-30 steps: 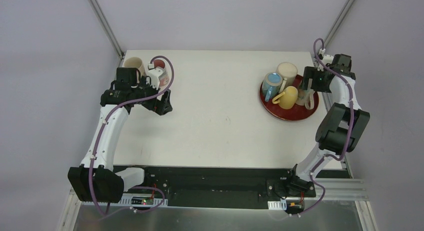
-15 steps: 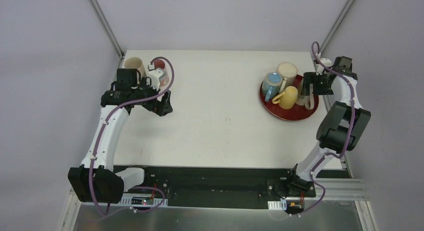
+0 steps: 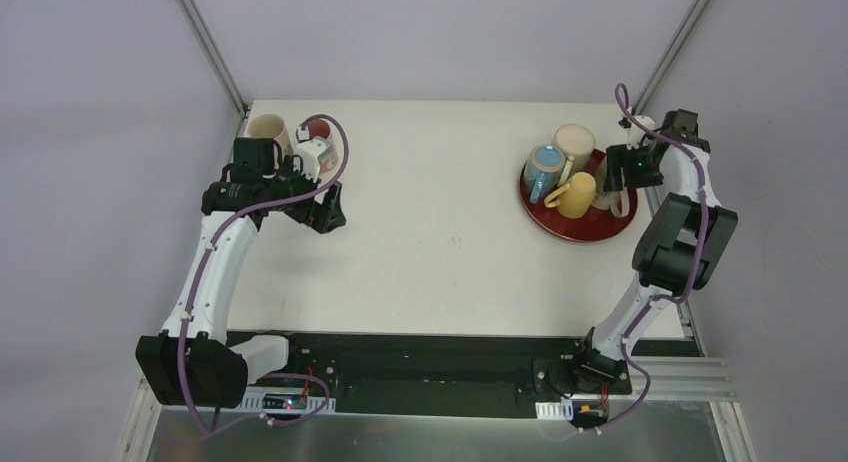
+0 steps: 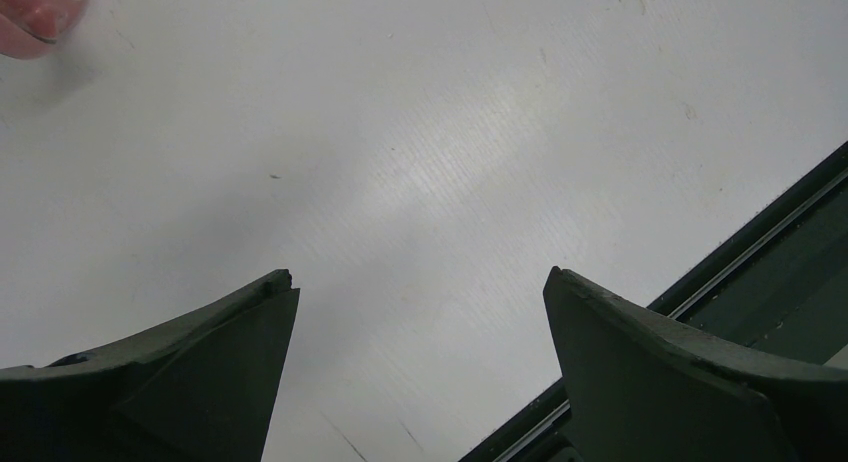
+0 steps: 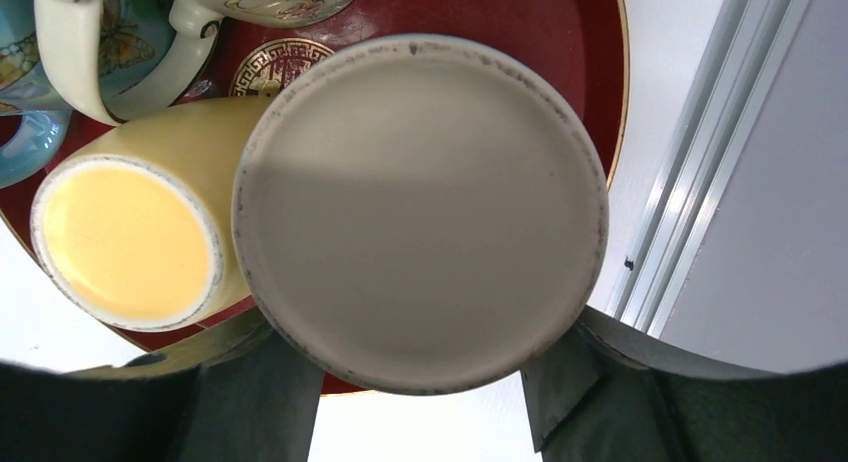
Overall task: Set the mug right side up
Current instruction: Pick up the cup from the tray.
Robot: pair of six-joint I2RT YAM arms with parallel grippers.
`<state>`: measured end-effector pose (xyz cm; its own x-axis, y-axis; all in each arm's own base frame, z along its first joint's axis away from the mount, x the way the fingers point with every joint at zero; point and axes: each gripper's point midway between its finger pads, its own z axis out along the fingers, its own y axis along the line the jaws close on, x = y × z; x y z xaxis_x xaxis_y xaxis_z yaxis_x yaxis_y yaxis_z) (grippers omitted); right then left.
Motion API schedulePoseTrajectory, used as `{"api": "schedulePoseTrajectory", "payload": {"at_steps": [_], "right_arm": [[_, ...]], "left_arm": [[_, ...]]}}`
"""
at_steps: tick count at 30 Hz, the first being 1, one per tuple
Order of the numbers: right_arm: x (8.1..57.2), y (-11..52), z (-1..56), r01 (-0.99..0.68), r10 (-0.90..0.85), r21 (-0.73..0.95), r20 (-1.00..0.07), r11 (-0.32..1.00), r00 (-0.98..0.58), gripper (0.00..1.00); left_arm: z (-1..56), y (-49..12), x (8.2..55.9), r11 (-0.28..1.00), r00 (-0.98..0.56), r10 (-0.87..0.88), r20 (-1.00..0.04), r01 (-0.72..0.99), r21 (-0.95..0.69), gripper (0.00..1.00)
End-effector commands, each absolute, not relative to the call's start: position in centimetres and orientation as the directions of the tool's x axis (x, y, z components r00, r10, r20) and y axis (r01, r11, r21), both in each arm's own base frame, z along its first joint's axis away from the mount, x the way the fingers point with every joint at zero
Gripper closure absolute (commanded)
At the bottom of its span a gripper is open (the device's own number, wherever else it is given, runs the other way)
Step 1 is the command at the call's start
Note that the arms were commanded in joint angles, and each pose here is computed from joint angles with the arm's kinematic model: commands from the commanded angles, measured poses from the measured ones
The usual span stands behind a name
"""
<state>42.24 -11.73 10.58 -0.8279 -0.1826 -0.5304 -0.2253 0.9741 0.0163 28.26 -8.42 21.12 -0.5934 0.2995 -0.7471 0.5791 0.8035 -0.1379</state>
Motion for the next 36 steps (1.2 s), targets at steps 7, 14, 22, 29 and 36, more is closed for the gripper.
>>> {"api": "schedulePoseTrajectory", "payload": {"at_steps": [7,14,22,29,36], "right_arm": [[42.4,-12.4,9.7,-0.264,-0.242,-0.025,-0.486,0.964,-0.840,0.40],[41.4,-11.5,9.4,-0.320,-0.281,-0.005,-0.491,0.948,-0.825,0.41],[40.7,-10.8,9.8,-0.331,-0.277,0.025,-0.494,0.943,-0.824,0.57],[41.6,-11.6,10.0,-0.293,-0.256,-0.009,-0.509,0.956,-0.822,0.59],[42.1,-11.7,9.7,-0.279,-0.248,-0.019,-0.523,0.960,-0.815,0.83]], "left_arm": [[21.6,-8.6,28.1,0.798,-0.579,0.285,-0.764,0.585,-0.146,0.01],[21.5,-8.6,28.0,0.796,-0.578,0.287,-0.763,0.588,-0.146,0.01],[21.4,-8.6,28.0,0.797,-0.579,0.284,-0.764,0.586,-0.148,0.01],[21.6,-8.6,28.0,0.797,-0.580,0.274,-0.767,0.583,-0.155,0.01],[21.6,-8.6,27.8,0.796,-0.579,0.271,-0.769,0.584,-0.159,0.01]]}}
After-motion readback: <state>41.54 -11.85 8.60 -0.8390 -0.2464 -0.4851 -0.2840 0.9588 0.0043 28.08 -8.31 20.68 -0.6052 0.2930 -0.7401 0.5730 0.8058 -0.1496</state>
